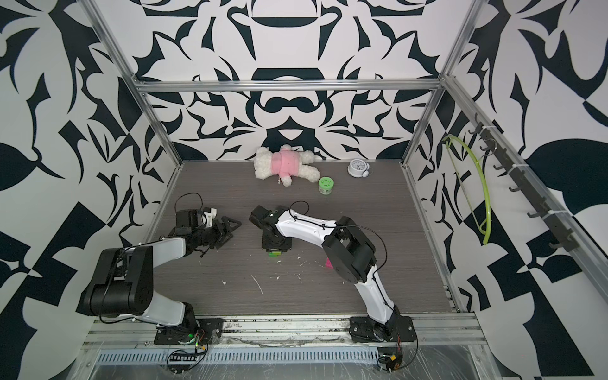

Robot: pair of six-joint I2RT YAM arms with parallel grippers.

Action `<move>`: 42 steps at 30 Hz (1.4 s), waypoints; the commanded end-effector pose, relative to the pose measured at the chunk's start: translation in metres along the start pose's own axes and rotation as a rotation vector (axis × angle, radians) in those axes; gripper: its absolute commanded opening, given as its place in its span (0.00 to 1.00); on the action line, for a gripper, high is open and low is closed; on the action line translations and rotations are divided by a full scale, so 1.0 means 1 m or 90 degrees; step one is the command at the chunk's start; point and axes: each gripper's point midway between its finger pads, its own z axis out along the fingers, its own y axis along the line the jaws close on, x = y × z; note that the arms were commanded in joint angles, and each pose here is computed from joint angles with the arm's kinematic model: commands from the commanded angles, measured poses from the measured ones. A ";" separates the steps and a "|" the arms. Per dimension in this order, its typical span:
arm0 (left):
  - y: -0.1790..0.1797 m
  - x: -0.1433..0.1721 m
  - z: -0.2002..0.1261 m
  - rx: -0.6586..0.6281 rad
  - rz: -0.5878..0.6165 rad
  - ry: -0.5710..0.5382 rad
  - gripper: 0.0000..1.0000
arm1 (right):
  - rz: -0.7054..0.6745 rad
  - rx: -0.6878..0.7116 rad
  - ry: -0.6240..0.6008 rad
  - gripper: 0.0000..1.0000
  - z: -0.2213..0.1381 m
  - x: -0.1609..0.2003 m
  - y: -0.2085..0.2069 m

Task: Assemble the letter y with lego
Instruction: Assemble the lego brick with the lego brick.

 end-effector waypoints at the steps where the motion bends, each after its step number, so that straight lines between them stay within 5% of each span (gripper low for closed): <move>1: 0.003 -0.001 0.002 -0.011 -0.008 0.005 0.86 | 0.006 0.108 0.045 0.12 0.024 0.016 -0.033; 7: 0.005 0.001 0.003 -0.017 -0.010 0.007 0.86 | -0.026 0.122 0.048 0.12 0.030 0.017 -0.028; 18: 0.004 0.004 0.007 -0.016 -0.006 0.015 0.86 | -0.036 0.051 -0.010 0.30 0.001 -0.003 0.001; 34: 0.002 0.003 0.006 -0.014 0.000 0.013 0.86 | -0.025 0.013 -0.039 0.42 -0.020 -0.011 0.009; 42: 0.002 0.002 0.005 -0.015 0.001 0.011 0.86 | -0.023 0.005 -0.056 0.43 -0.030 -0.015 0.011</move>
